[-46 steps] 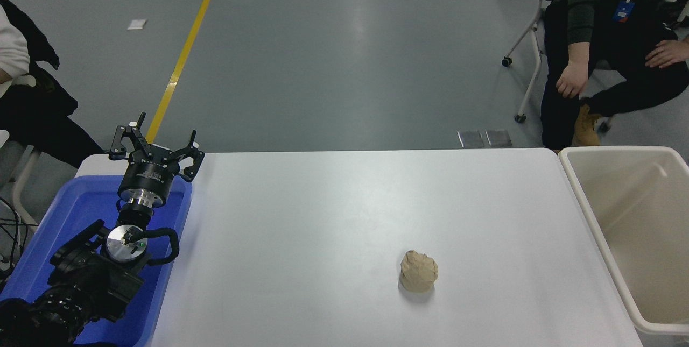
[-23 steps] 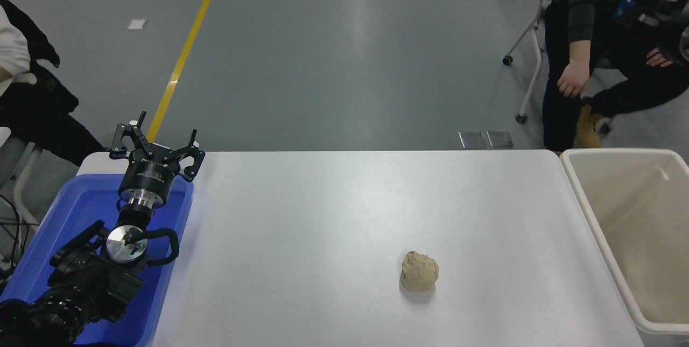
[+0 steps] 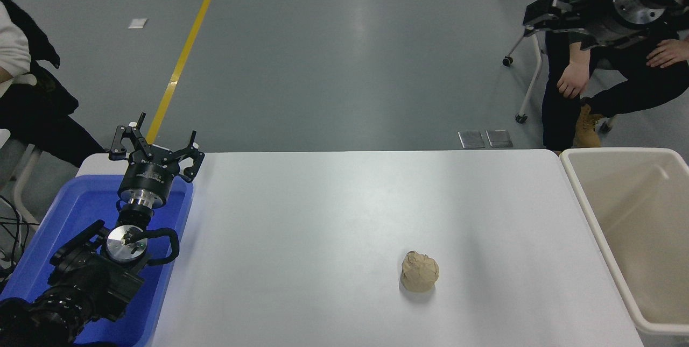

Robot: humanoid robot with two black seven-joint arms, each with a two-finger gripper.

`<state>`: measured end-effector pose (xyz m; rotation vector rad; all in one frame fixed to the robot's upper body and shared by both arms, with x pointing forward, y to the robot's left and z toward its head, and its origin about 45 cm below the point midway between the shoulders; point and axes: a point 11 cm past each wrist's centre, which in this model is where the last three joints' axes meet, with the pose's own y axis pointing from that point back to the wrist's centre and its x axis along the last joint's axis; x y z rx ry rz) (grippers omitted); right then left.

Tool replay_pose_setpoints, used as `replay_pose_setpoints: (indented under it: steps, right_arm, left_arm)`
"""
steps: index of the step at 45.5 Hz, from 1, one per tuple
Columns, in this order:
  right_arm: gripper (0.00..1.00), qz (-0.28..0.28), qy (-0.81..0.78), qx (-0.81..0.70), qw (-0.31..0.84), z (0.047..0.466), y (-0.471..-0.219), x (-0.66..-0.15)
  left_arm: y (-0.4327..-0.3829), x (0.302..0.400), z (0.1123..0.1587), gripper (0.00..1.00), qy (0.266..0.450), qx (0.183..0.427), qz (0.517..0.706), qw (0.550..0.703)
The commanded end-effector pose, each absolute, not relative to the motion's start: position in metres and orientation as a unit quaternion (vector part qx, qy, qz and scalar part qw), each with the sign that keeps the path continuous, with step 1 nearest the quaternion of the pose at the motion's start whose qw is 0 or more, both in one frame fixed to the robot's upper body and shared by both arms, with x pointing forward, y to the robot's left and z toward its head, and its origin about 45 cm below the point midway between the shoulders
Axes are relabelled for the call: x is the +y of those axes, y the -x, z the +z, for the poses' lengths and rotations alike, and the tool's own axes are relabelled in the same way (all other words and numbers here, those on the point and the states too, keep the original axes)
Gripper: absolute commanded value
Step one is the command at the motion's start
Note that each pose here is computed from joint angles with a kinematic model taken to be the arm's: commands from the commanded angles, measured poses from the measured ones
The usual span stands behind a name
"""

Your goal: Pick up foil plate and place in dustbin

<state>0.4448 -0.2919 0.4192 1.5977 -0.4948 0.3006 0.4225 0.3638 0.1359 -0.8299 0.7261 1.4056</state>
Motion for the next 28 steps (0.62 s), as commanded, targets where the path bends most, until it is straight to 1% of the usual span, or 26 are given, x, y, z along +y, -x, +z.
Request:
replay_pose_setpoints:
  steps: [1, 9, 10, 12, 22, 28]
  right_arm:
    - [1.0, 0.095, -0.728, -0.129, 0.666, 0.408, -0.406, -0.264]
    - [1.0, 0.073, -0.733, -0.099, 0.669, 0.39, -0.39, -0.26]
    - [1.0, 0.073, -0.733, -0.098, 0.669, 0.389, -0.39, -0.259]
    - [1.0, 0.073, -0.733, -0.097, 0.67, 0.388, -0.39, -0.259]
    - [1.0, 0.073, -0.735, -0.093, 0.668, 0.387, -0.39, -0.256]
    - [1.0, 0.079, -0.744, -0.086, 0.658, 0.387, -0.39, -0.245]
  left_arm:
    - [-0.4225, 0.3639, 0.1358, 0.99, 0.362, 0.317, 0.613, 0.627]
    - [-0.4225, 0.3639, 0.1358, 0.99, 0.362, 0.317, 0.613, 0.627]
    - [-0.422, 0.3641, 0.1351, 0.99, 0.361, 0.317, 0.614, 0.626]
    - [-0.4225, 0.3639, 0.1358, 0.99, 0.362, 0.317, 0.613, 0.627]
    - [-0.4225, 0.3639, 0.1358, 0.99, 0.362, 0.317, 0.613, 0.627]
    - [-0.4225, 0.3639, 0.1358, 0.99, 0.362, 0.317, 0.613, 0.627]
